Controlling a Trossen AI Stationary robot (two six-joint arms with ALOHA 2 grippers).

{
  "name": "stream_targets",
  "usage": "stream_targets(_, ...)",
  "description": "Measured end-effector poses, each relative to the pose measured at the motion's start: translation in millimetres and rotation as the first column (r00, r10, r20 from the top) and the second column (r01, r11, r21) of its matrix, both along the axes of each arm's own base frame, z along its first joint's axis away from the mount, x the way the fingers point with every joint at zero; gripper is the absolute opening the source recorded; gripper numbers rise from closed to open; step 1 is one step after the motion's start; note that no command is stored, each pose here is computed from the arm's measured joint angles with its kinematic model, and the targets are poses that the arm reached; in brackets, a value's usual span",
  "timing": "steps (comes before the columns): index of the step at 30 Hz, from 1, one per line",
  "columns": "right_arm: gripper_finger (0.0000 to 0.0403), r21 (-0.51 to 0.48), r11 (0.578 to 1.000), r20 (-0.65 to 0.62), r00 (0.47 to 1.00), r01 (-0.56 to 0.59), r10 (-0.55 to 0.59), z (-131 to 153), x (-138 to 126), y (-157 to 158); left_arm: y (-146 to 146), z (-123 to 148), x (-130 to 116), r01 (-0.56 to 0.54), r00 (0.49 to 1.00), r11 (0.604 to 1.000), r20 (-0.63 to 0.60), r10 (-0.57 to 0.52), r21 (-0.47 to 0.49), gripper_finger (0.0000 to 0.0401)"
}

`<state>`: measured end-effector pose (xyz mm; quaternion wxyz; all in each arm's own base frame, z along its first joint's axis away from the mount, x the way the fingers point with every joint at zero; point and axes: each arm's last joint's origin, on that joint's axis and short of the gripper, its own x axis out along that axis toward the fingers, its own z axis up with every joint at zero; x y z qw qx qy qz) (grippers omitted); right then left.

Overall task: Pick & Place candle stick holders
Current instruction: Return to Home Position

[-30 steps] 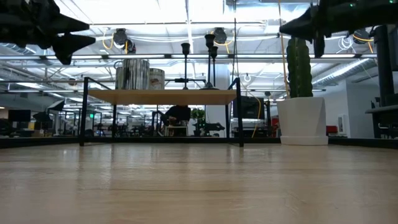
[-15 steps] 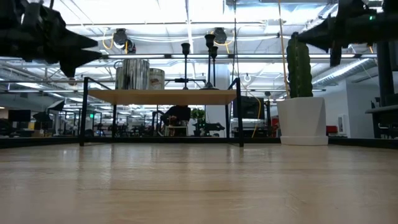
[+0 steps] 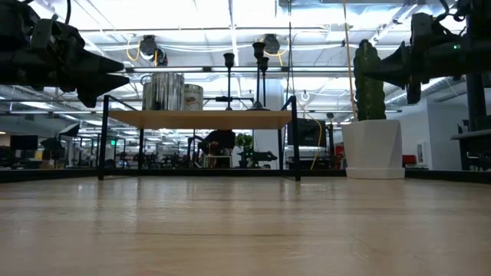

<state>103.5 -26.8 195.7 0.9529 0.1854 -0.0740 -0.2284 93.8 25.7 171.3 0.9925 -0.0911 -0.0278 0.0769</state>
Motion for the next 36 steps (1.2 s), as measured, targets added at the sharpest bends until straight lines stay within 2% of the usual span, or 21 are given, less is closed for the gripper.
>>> stream_targets(7, 0.0006, 0.043, 0.999, -0.103, 0.995, 0.001, 0.003, -11.1, 0.0, 0.0, 0.1, -0.4, 0.2, 0.002, 1.000, 0.999, 0.001, -0.002, -0.036, 0.0205)
stream_targets(11, 0.0006, 0.029, 0.999, -0.082, 0.996, -0.016, 0.018, -8.9, -0.9, 0.6, 0.0, -0.4, 0.2, 0.004, 1.000, 0.997, 0.008, -0.004, -0.080, 0.0205)
stream_targets(16, 0.0006, 0.034, 0.994, -0.128, 0.986, -0.104, 0.107, -13.1, -0.3, 3.0, 0.0, -0.4, 0.2, 0.004, 1.000, 0.997, 0.006, -0.003, -0.077, 0.0205)
stream_targets(28, 0.0006, 0.040, 0.994, -0.189, 0.976, -0.102, 0.108, -36.1, 1.2, 2.8, 0.0, -0.4, 0.2, 0.004, 1.000, 0.997, 0.006, -0.003, -0.078, 0.0205)
stream_targets(36, 0.0006, 0.042, 0.994, -0.193, 0.975, -0.103, 0.109, -39.0, 1.7, 2.7, 0.0, -0.4, 0.2, 0.004, 1.000, 0.997, 0.006, -0.003, -0.078, 0.0205)
